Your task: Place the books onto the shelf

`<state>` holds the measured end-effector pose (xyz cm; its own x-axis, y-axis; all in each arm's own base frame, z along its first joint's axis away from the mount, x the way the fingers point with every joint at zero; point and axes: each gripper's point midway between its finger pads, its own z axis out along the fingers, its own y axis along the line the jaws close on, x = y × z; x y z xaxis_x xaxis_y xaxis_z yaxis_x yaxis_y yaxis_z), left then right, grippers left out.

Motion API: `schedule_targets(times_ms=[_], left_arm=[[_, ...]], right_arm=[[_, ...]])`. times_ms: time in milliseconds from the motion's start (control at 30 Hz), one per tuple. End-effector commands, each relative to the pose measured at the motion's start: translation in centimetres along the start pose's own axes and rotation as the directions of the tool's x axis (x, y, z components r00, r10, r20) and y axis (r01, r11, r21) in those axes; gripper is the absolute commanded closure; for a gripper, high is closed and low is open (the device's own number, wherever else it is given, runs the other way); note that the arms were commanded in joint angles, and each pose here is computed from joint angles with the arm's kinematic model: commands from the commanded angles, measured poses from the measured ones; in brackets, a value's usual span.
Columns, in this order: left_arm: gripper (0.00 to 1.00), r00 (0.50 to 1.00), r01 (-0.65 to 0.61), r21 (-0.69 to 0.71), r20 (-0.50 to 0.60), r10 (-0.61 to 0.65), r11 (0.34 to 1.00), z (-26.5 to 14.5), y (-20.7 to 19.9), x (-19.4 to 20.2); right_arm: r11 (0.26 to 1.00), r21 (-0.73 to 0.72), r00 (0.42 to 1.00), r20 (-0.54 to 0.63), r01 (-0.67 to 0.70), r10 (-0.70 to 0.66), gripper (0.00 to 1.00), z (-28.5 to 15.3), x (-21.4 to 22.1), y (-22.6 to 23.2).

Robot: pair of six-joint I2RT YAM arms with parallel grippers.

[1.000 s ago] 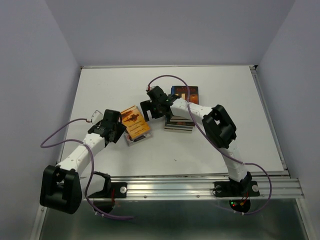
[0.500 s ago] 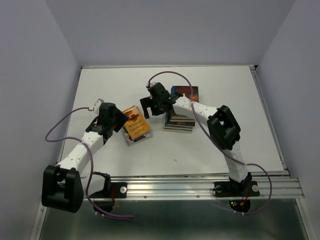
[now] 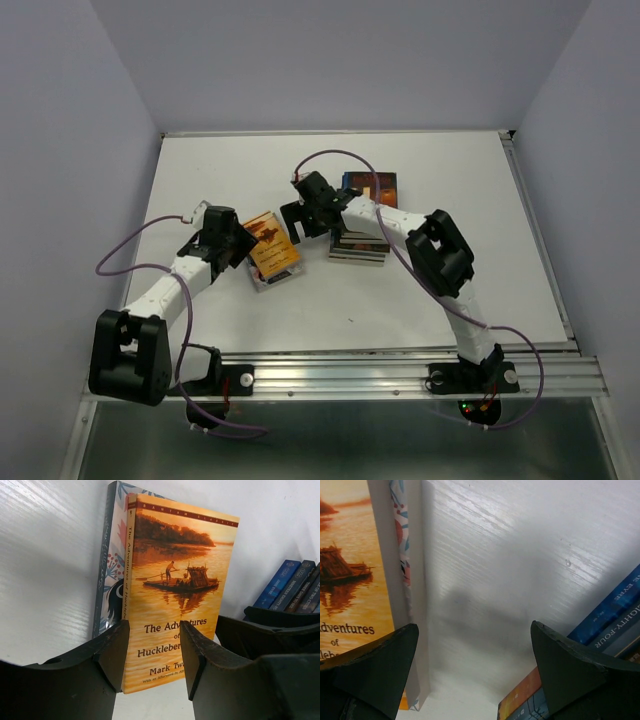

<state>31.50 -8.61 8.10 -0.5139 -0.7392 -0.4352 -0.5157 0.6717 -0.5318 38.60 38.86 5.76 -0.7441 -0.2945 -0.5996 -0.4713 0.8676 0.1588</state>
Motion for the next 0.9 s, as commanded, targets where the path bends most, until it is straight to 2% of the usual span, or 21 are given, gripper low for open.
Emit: schedule_targets(times_ms=[0,233,400,533,700,733,800,867], left_arm=[[0.44,0.999,-0.033,-0.042,-0.002,0.033,0.999,0.3,1.4,0.3],[0.43,0.997,-0.07,-0.123,-0.04,0.065,0.99,1.7,2.9,1.0],[0.43,0.993,-0.086,-0.099,-0.084,0.078,0.991,2.5,2.8,1.9],[0.43,0.985,-0.087,0.069,-0.14,0.096,0.994,2.9,-0.2,3.1],[0.43,0.981,-0.102,0.253,-0.137,0.14,0.962,1.8,-3.5,3.2],[0.43,0.979,-0.111,0.333,-0.122,0.16,0.936,1.0,-5.1,3.0],[0.43,0.977,-0.115,0.405,-0.119,0.177,0.907,0.3,-6.0,3.4],[0.42,0.974,-0.121,0.516,-0.101,0.201,0.848,-1.1,-8.1,3.5]], right_arm=[[1.0,-0.012,1.0,-0.006,0.011,-0.011,0.0,0.5,-0.2,0.5],[0.999,-0.033,1.0,-0.012,0.019,-0.019,0.0,0.8,-0.1,0.8],[0.998,-0.059,0.999,-0.027,0.021,-0.023,0.0,1.1,0.2,1.3],[0.992,-0.121,0.997,-0.054,0.039,-0.046,0.0,1.1,1.0,2.1],[0.98,-0.184,0.991,-0.1,0.071,-0.091,0.0,1.2,2.8,2.7],[0.978,-0.195,0.989,-0.105,0.078,-0.1,0.0,1.2,3.1,2.8],[0.968,-0.239,0.986,-0.124,0.079,-0.111,0.0,1.2,3.7,3.4],[0.959,-0.273,0.983,-0.14,0.076,-0.118,0.0,1.2,4.2,3.9]])
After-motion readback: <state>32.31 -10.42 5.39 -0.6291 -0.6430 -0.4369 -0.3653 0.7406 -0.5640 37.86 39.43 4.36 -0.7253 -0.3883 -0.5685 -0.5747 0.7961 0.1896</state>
